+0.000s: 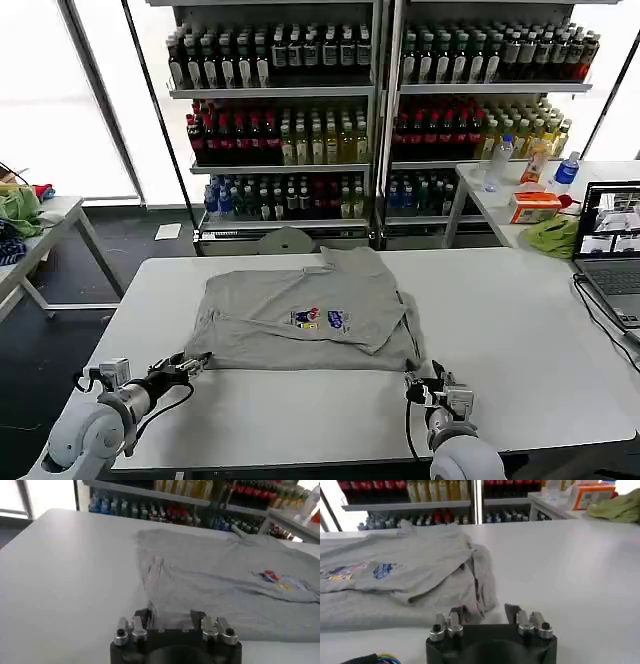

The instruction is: Fold and organize the clothes.

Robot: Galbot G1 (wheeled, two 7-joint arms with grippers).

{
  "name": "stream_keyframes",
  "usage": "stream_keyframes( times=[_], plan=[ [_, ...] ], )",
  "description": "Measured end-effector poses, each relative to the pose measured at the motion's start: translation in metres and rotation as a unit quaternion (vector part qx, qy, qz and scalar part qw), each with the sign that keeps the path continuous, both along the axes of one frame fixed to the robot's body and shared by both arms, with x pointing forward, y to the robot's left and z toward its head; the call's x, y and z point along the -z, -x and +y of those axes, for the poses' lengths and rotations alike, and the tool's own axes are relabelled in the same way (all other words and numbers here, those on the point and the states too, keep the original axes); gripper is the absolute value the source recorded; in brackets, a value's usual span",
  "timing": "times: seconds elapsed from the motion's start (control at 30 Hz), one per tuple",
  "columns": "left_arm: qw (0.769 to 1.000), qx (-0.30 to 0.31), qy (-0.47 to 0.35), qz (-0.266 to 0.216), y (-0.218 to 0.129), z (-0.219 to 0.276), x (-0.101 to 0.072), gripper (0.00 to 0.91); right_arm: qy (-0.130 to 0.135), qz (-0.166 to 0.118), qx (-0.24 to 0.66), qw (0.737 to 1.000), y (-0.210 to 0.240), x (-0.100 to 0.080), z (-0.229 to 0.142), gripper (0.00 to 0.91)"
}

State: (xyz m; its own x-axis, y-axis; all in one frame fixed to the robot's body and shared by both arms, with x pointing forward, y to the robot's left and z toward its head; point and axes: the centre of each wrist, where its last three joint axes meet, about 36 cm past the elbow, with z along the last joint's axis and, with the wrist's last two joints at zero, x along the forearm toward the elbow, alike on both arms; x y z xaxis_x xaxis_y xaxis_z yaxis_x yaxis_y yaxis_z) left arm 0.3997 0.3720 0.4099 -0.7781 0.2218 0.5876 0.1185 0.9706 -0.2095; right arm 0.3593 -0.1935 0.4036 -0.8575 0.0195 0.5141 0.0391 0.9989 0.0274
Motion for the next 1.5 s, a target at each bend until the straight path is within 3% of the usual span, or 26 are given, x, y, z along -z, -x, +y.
stream_keyframes(
  times=[0.37,0.9,1.5],
  plan=[
    [1.0,0.0,0.005,0.006,0.005,0.001,0.002,0.01,-0.013,0.002,-0.009,1.0,-0.002,0.001,0.002,0.0],
    [1.0,-0.004,-0.009,0.002,0.023,-0.004,-0.011,0.01,-0.039,-0.004,-0.053,0.998,0.02,-0.012,-0.014,0.0],
    [1.0,-0.008,-0.005,-0.005,0.087,-0.026,-0.034,0.0,-0.041,0.008,-0.079,0.996,0.085,-0.035,-0.032,0.0]
  ],
)
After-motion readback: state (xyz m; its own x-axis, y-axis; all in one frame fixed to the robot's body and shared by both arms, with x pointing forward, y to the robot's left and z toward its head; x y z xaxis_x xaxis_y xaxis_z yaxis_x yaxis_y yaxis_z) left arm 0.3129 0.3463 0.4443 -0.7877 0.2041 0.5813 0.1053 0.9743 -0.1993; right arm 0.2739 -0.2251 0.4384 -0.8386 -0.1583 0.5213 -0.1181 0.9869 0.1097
